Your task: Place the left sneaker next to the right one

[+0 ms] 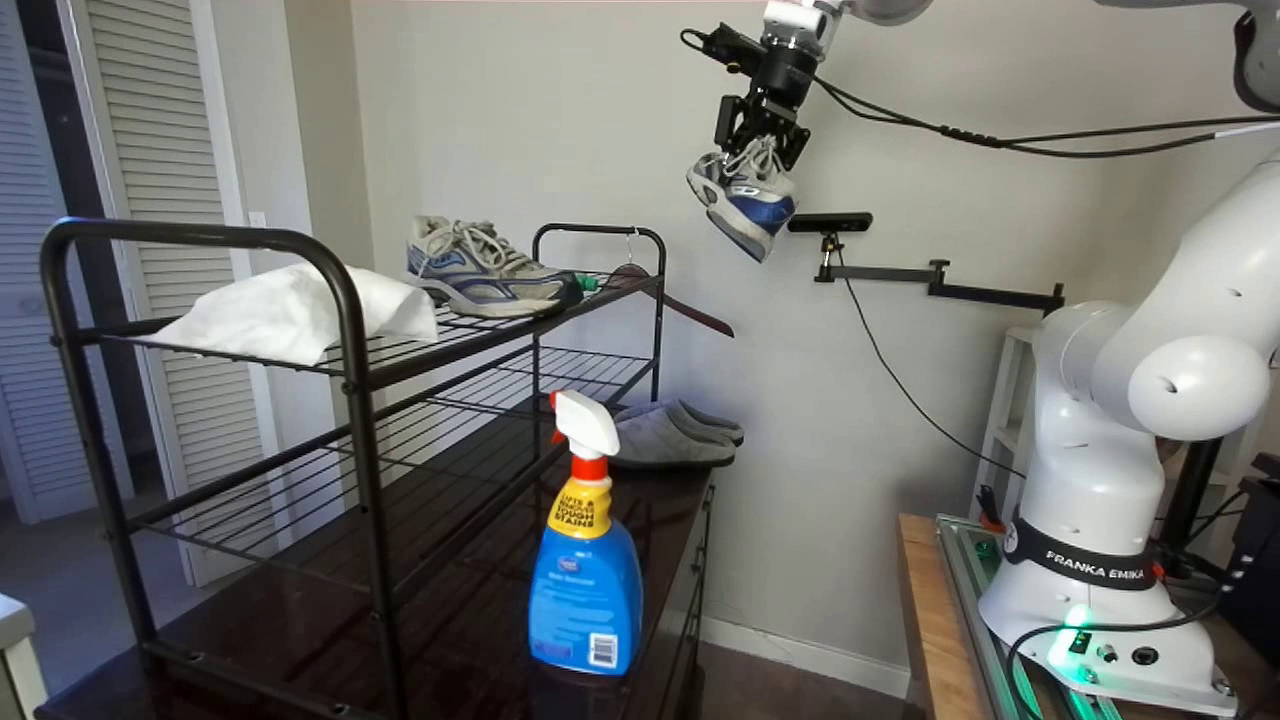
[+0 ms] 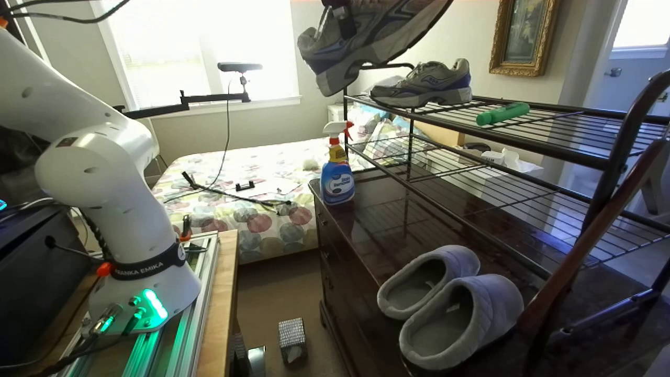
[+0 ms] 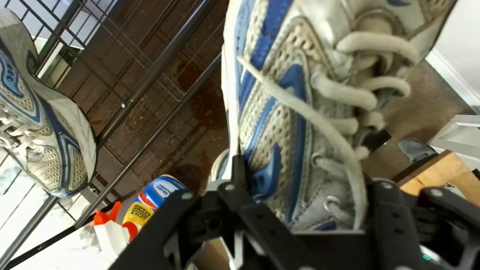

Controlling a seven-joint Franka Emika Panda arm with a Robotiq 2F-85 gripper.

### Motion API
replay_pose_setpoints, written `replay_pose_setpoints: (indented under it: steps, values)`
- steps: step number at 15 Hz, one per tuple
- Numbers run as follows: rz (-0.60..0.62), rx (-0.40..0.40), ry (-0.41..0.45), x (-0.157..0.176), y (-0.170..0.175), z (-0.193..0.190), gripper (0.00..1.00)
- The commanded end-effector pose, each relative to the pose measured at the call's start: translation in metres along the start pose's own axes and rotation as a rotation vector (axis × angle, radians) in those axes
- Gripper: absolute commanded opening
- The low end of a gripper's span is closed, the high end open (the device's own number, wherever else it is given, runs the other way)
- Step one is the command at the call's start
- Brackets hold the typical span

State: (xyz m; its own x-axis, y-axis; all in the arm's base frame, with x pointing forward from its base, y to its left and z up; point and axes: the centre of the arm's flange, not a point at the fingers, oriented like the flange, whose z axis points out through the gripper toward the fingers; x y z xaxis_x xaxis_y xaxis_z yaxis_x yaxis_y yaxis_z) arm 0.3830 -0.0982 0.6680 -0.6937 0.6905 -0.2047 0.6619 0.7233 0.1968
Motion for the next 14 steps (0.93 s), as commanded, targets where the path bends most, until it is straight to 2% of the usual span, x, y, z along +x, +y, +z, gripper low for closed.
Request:
replay_pose_setpoints:
  steps: [1,2,7,14]
  values:
    - [-0.002,0.001,0.000,-0.001,0.001,0.000,0.62]
    - [-0.002,0.003,0.001,-0.002,0.001,0.001,0.37]
    - [-0.111,0.043,0.028,-0.026,0.021,-0.005,0.37]
    - [-0.313,0.124,0.112,-0.035,0.075,-0.003,0.37]
